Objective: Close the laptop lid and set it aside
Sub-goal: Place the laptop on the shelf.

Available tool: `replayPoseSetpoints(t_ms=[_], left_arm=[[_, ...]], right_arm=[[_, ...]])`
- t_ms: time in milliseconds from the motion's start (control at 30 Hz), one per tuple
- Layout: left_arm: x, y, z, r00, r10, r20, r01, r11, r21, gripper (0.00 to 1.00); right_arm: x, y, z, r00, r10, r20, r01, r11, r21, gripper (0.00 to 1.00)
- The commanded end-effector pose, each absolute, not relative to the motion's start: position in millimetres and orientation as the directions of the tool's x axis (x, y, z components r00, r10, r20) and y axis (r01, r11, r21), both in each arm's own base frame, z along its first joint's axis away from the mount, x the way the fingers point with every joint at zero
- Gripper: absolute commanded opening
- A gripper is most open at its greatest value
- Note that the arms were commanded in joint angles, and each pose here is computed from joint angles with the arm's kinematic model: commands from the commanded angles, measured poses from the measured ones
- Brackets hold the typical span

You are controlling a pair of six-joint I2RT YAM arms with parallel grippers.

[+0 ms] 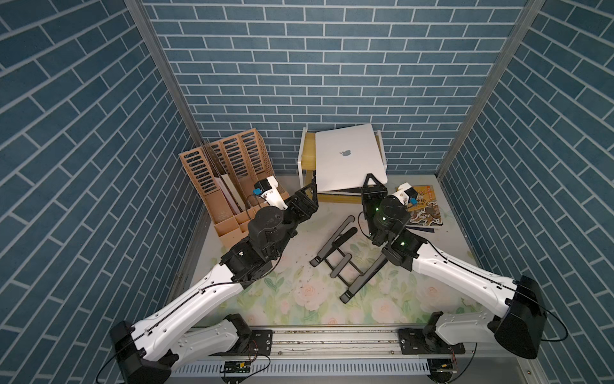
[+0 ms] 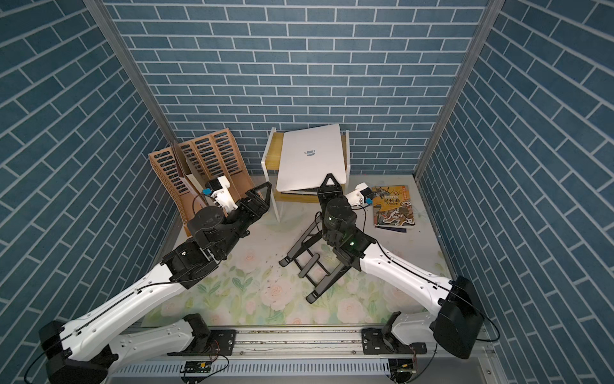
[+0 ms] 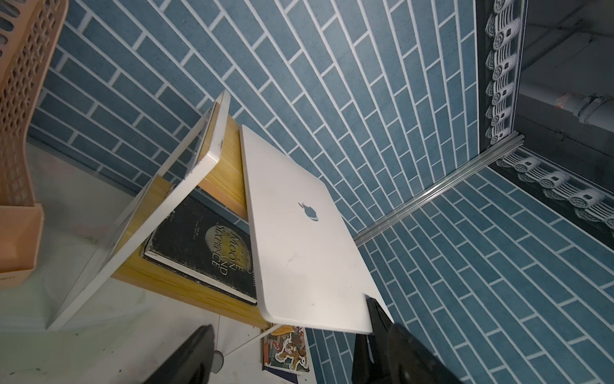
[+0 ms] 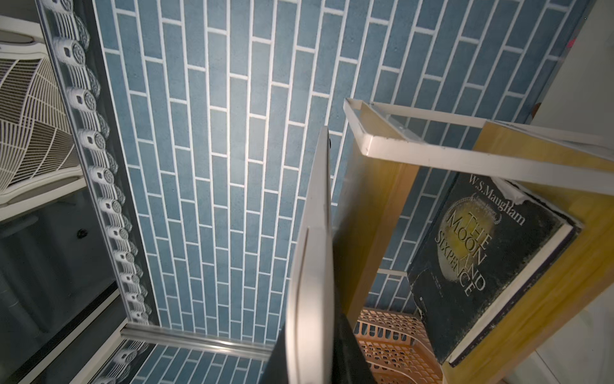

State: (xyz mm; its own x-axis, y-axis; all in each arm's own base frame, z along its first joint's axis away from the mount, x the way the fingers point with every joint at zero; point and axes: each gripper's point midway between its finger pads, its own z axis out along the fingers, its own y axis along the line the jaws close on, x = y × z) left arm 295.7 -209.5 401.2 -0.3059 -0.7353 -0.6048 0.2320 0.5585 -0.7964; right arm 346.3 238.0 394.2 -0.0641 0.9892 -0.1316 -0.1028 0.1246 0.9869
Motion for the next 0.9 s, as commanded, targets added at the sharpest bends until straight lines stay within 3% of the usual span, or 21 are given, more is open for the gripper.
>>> replayPoseSetpoints(t_ms=[0, 233, 400, 667, 867], left_arm=[[292.2, -195.3, 387.9, -0.288, -0.717, -0.634, 0.194, 0.605, -0.772, 0.85], [280.4, -179.3, 372.3, -0.291, -0.728, -0.621, 0.163, 0.602, -0.782, 0.85], [275.4, -171.1, 368.7, -0.282, -0.734, -0.618, 0.153, 0.601, -0.784, 0.85], [271.2, -164.7, 363.8, -0.283, -0.744, -0.606, 0.136, 0.594, -0.793, 0.85], [270.7, -160.6, 362.0, -0.272, -0.745, -0.609, 0.125, 0.600, -0.790, 0.86]], right_arm=[[340.5, 221.1, 460.8, 0.022, 0.983, 0.181, -0.226, -0.171, 0.959, 0.00], [360.1, 240.2, 445.8, 0.059, 0.980, 0.188, -0.186, -0.174, 0.967, 0.00], [372.7, 259.8, 435.9, 0.041, 0.983, 0.179, -0.160, -0.171, 0.972, 0.07], [389.8, 270.2, 409.9, 0.030, 0.993, 0.110, -0.082, -0.108, 0.991, 0.35], [392.8, 258.5, 394.1, 0.026, 0.996, 0.088, -0.048, -0.087, 0.995, 0.48]])
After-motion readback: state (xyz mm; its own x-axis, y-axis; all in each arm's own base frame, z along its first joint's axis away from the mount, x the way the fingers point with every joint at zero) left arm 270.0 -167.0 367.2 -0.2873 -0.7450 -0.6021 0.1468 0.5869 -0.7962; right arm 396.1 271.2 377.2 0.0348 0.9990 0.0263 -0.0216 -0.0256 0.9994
